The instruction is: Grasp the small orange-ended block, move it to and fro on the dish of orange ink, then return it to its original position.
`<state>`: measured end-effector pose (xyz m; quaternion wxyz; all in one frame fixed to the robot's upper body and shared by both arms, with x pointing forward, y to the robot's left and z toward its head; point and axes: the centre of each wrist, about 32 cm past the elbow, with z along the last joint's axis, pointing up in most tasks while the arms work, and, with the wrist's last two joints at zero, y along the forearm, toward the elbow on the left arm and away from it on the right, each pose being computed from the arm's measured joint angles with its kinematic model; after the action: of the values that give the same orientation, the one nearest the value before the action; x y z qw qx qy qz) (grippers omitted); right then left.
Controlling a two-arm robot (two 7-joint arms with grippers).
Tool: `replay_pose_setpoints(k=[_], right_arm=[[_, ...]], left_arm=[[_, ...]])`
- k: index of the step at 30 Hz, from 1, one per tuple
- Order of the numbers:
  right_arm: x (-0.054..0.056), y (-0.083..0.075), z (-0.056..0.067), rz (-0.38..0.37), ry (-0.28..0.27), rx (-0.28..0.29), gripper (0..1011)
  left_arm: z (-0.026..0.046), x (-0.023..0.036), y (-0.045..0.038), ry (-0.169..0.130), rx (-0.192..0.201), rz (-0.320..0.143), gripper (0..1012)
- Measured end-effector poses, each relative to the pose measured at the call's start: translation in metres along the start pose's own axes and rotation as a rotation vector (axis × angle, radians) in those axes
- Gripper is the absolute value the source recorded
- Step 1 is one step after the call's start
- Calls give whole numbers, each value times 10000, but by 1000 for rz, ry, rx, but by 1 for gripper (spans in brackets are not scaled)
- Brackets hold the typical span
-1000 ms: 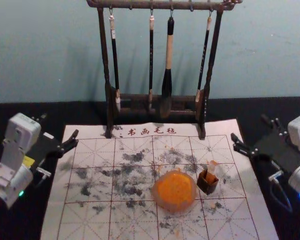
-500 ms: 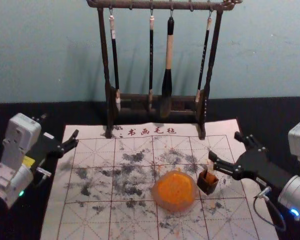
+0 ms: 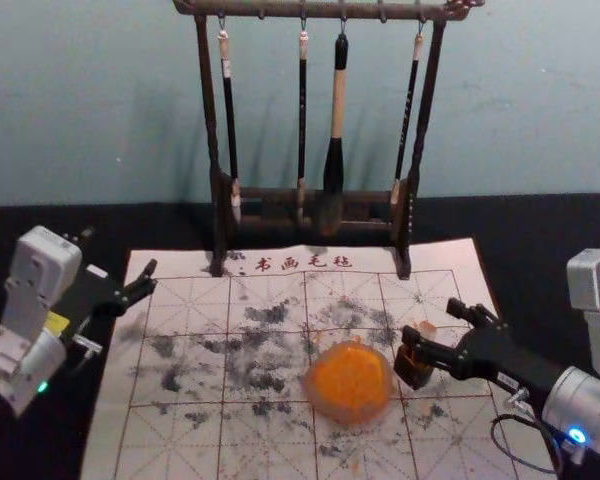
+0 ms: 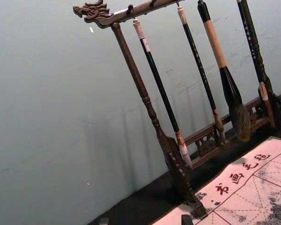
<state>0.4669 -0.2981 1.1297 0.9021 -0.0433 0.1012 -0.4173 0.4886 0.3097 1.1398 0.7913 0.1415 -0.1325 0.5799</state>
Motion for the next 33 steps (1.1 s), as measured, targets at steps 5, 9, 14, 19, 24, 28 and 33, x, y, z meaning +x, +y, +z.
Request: replay_pose_setpoints(k=[5, 9, 14, 19, 24, 28, 33], right_arm=[[44, 56, -33, 7, 61, -21, 1000], [60, 85, -46, 12, 82, -35, 1000], [71, 113, -74, 14, 101, -54, 1000], [79, 123, -97, 15, 111, -66, 1000], [87, 134, -112, 17, 119, -70, 1000], [91, 142, -120, 21, 121, -73, 1000], [91, 143, -120, 22, 120, -73, 1000]], left_arm=[[0, 0, 0, 0, 0, 0, 1002], [0, 0, 0, 0, 0, 0, 1001], [0, 0, 0, 0, 0, 0, 1001], [0, 0, 0, 0, 0, 0, 1002], [0, 0, 0, 0, 0, 0, 1001], [0, 0, 0, 0, 0, 0, 1002], [0, 0, 0, 0, 0, 0, 1001]])
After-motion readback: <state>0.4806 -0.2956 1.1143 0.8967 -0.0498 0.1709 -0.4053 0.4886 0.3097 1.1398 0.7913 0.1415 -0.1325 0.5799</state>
